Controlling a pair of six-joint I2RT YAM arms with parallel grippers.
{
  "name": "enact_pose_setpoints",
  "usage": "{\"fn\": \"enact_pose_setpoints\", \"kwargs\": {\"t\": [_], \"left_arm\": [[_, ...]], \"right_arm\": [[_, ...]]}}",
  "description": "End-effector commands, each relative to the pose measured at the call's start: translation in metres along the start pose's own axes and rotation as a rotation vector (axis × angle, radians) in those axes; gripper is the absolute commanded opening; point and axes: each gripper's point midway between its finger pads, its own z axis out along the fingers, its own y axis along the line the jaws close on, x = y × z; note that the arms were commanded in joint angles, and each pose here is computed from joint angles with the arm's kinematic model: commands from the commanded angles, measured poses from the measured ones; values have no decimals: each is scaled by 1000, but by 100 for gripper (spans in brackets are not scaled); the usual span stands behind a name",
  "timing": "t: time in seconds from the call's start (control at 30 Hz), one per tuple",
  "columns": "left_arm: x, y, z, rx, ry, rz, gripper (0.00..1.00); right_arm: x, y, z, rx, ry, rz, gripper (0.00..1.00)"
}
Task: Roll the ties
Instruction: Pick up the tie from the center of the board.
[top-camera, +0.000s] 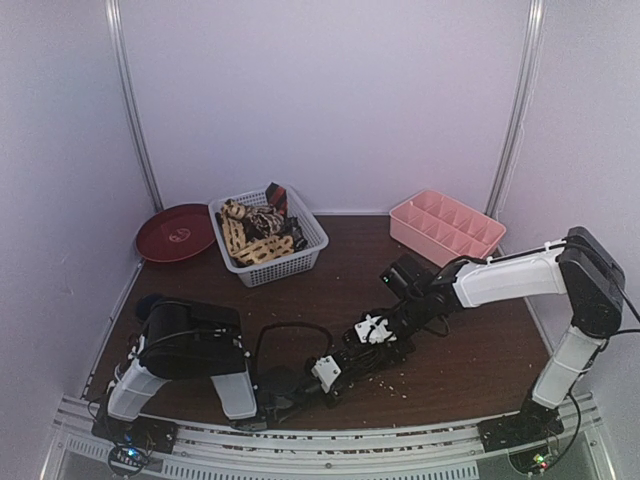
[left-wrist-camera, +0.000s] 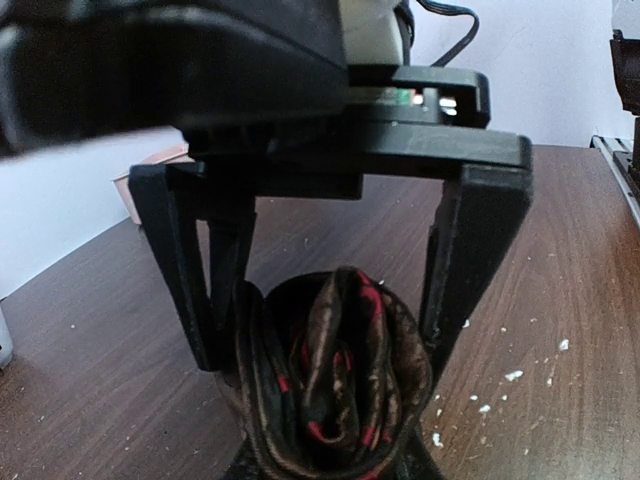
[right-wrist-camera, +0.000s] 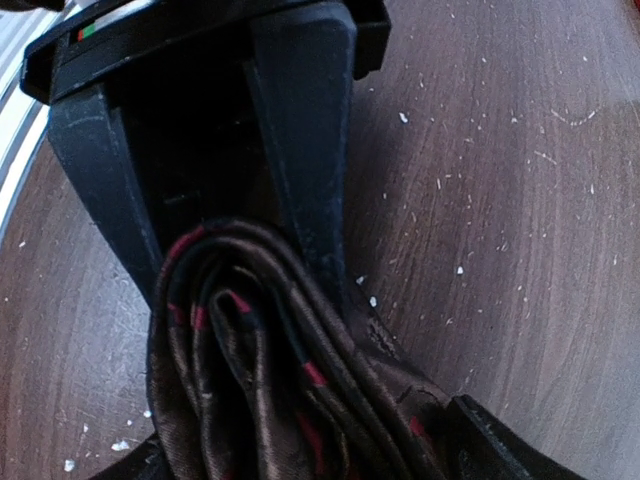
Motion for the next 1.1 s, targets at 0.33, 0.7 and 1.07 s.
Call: {"fn": "enact_pose_setpoints", "kwargs": {"t": [0.33,0.7,1.07], "left_arm": [[7,-6,-14,42,-36,14,24],[8,-5,-12,32,-31,19,24],[7,2,-16,-3,-30,23,25]], "right_arm": [[0,-1,8,20,-20,1,70],[-5,11,13,-63,-27,-13,70],[-9,11,9,-42,-54,15,44]]}}
